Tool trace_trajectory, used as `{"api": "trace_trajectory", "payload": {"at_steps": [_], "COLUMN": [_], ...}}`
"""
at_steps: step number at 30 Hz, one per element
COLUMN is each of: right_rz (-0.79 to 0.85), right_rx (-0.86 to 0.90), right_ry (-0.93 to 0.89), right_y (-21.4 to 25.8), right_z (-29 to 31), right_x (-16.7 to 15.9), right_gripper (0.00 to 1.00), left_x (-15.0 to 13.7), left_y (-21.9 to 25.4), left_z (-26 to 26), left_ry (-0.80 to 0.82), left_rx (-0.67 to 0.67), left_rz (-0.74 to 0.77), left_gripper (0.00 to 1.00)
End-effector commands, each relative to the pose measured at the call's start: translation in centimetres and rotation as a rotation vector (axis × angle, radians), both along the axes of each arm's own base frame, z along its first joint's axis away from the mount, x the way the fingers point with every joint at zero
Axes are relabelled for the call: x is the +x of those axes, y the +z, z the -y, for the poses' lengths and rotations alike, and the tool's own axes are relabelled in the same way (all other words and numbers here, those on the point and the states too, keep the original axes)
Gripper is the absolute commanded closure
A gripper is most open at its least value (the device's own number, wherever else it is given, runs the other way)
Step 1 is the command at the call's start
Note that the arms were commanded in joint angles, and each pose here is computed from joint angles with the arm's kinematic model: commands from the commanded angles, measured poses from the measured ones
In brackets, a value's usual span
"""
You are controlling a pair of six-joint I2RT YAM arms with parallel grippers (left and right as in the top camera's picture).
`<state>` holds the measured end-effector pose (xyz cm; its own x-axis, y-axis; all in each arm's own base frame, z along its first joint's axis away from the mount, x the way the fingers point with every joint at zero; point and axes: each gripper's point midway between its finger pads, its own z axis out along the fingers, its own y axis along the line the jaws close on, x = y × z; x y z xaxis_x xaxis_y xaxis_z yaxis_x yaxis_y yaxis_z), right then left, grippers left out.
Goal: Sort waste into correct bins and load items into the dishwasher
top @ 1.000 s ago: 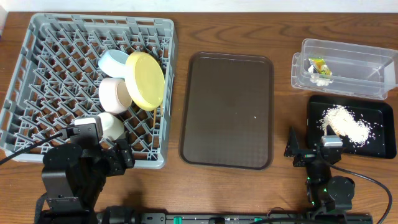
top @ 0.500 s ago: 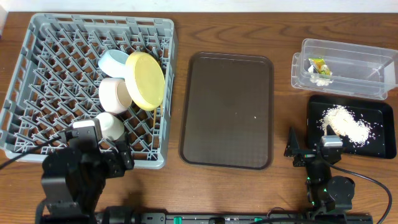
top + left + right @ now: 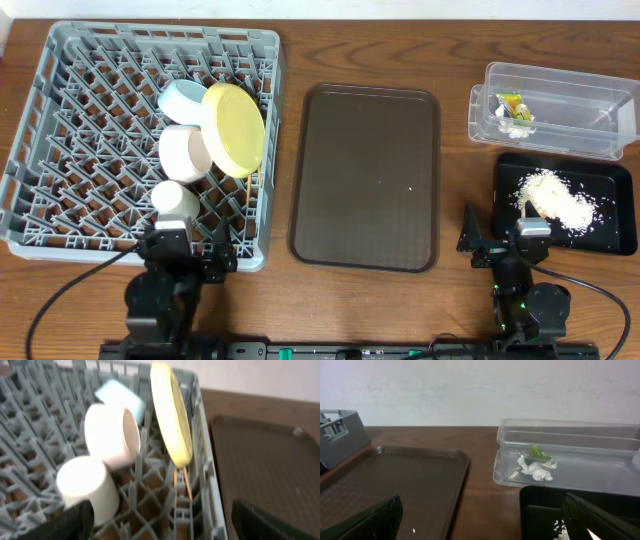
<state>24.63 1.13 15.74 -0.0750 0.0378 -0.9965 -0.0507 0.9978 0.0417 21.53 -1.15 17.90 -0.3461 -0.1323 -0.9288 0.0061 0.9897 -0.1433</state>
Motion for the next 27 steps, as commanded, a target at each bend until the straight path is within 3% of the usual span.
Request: {"api": "trace_trajectory", "payload": {"at_steps": [1,11,18,27], "right_rz": [0.001,0.001,0.001,0.001], "right_rx": [-0.011,-0.011,-0.011,-0.011], "right_ry": [0.013,0.013,0.012,0.013], "right_y": [0.0,0.0,0.0,0.0], "right_z": [-0.3,-0.3,-0.2,-0.3], "right_x": [0.0,0.0,0.0,0.0], "right_gripper": [0.01,0.01,0.01,0.01], "left_x": [0.7,2.9,2.8,2.7], "left_y": [-0.8,-2.2,-2.9,-3.8], "left_z": [0.0,0.1,1.7,2.0], "left_ry": [0.005,0.001,-0.124,-0.135], "left_rx": [-0.008,-0.005,0.132,0.092], "left_rz": [0.078,0.266,0.263,0.223], "left_gripper": [0.11,0.10,0.10,0.10]}}
